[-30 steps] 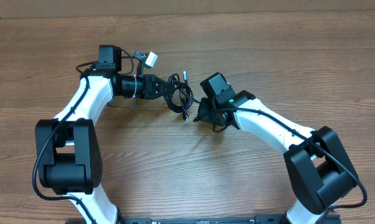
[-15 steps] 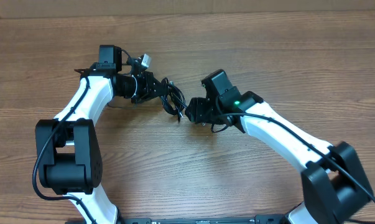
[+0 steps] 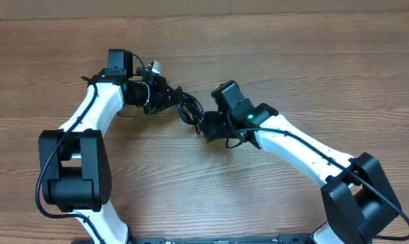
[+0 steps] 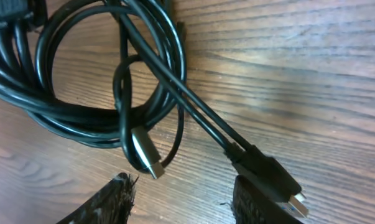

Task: Untangle cables

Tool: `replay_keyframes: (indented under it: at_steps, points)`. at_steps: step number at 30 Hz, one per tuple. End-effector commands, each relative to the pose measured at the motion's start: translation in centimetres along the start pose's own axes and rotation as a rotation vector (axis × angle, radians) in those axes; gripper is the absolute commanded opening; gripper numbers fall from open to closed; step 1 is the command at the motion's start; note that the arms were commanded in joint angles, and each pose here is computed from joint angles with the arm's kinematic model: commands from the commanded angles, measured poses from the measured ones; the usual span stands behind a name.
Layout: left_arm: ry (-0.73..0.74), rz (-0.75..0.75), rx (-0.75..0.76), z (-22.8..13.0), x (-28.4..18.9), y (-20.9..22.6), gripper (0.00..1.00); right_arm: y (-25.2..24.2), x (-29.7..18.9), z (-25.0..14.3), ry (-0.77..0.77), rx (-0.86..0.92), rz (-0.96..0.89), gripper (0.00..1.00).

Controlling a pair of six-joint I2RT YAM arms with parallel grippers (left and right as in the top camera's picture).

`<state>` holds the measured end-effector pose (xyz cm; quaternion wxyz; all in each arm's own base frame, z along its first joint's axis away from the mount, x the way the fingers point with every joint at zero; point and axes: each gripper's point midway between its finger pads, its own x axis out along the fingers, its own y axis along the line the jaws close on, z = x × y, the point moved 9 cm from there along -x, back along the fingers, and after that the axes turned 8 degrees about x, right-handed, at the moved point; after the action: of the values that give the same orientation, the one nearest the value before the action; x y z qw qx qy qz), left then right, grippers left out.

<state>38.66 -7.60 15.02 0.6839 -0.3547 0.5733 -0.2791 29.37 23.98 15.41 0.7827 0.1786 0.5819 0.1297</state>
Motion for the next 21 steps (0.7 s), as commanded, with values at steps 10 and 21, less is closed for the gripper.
replay_keyframes:
  at_steps: [10,21]
  points:
    - [-0.032,0.0,0.018,0.4,-0.9,-1.3,0.07,0.8,1.3,-0.4,-0.075,-0.062,-0.079,0.46]
    - [-0.032,0.0,0.019,0.4,-0.9,-1.4,0.07,1.2,1.4,-0.7,-0.045,-0.064,-0.04,0.47]
